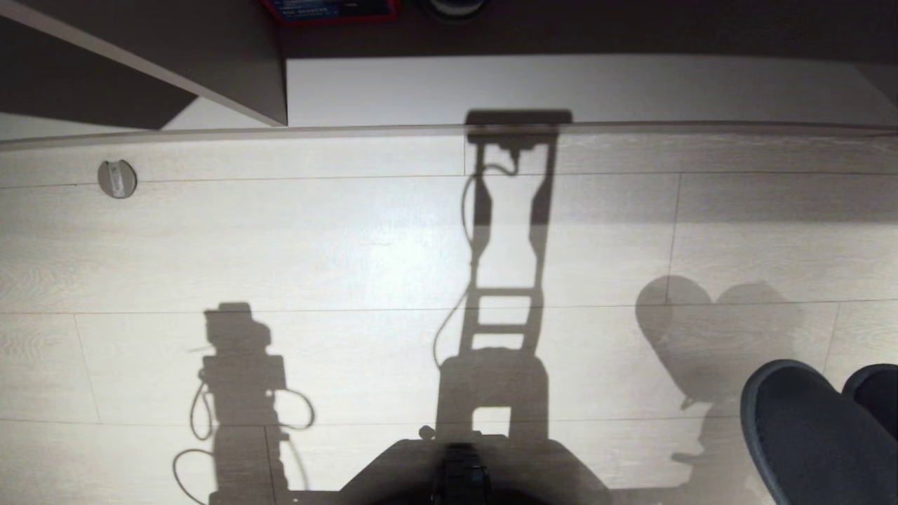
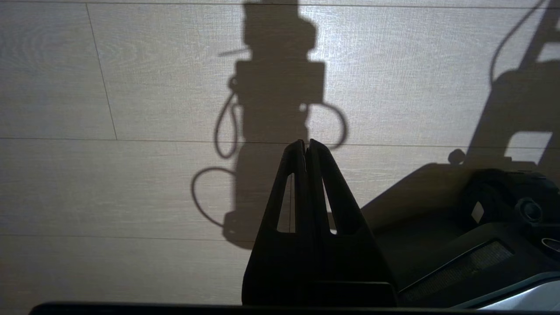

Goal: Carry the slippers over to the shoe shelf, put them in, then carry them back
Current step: Place the slippers on the floor

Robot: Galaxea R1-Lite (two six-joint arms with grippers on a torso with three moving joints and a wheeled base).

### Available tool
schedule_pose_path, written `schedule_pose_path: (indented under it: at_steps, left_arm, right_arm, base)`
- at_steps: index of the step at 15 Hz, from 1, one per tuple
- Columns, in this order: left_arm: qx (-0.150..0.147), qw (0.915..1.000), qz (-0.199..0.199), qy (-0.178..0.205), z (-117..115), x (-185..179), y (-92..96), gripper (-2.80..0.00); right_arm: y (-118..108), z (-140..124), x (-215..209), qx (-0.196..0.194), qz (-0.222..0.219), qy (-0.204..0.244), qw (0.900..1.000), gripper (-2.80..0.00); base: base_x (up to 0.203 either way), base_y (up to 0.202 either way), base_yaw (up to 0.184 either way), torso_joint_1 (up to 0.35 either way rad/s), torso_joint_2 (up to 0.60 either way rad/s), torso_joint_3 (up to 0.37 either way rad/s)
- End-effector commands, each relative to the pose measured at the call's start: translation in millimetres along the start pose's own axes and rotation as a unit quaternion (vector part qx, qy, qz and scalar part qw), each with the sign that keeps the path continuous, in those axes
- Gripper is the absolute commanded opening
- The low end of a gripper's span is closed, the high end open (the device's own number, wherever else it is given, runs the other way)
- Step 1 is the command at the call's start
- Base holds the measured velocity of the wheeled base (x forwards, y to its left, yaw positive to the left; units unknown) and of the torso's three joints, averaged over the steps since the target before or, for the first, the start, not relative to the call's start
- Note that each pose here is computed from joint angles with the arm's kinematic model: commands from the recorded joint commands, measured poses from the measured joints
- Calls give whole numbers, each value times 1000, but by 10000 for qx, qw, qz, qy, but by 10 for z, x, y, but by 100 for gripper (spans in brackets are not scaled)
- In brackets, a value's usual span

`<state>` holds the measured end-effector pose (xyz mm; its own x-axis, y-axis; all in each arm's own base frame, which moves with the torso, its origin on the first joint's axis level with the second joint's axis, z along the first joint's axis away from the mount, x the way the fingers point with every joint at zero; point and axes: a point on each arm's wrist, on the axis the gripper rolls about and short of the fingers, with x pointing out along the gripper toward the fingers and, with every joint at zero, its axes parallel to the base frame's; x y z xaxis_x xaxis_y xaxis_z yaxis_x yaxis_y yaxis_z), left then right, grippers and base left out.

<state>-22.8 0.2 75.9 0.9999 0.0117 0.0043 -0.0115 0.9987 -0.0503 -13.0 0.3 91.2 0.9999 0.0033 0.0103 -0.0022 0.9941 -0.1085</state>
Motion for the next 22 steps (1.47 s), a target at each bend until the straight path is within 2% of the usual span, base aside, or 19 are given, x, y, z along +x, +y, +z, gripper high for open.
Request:
schedule_pose_path:
  at_steps: [1,9,11,14,22]
  left_arm:
    - [-2,10000,3,-2,1,0,0,-280]
    - [-2,10000,3,-2,1,0,0,-280]
    - [-2,10000,3,-2,1,0,0,-280]
    - [-2,10000,3,-2,1,0,0,-280]
    - [-10,10000,3,-2,1,0,0,-280]
  right_arm:
    - [11,-74,-52,18,55,2,10000,-280]
    - [23,-167,-99,123,87,112,9998,-280]
    - [22,-169,-100,223,63,115,9997,-280]
    - [19,-166,-100,585,22,106,9982,-280]
    - [19,-166,-100,597,19,104,9982,-280]
  base:
    - [0,0,0,0,0,0]
    - [0,0,0,0,0,0]
    - [0,0,0,0,0,0]
    - [0,0,0,0,0,0]
    - [0,0,0,0,0,0]
